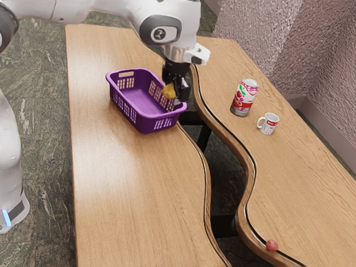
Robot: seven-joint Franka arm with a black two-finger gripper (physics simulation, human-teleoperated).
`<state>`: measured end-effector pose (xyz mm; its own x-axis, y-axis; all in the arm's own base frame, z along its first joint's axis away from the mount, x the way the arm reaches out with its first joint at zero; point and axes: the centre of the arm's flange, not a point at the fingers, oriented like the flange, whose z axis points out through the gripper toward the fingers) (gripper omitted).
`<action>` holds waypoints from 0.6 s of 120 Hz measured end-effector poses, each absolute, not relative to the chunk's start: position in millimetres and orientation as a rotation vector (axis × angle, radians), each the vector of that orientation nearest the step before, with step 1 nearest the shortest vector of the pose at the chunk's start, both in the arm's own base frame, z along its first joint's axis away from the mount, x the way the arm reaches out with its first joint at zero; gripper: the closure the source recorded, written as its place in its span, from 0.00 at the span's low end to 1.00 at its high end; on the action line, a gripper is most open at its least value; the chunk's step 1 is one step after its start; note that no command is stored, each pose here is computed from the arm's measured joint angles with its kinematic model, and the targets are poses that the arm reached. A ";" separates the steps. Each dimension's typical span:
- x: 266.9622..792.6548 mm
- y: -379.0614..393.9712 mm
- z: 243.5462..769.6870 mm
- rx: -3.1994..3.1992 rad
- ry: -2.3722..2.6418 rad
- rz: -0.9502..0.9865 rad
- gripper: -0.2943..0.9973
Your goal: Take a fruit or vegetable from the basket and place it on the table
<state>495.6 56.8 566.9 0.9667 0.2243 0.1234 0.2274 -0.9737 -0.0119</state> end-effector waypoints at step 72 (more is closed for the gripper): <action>524.8 -53.9 562.1 -3.120 -0.039 -0.159 0.32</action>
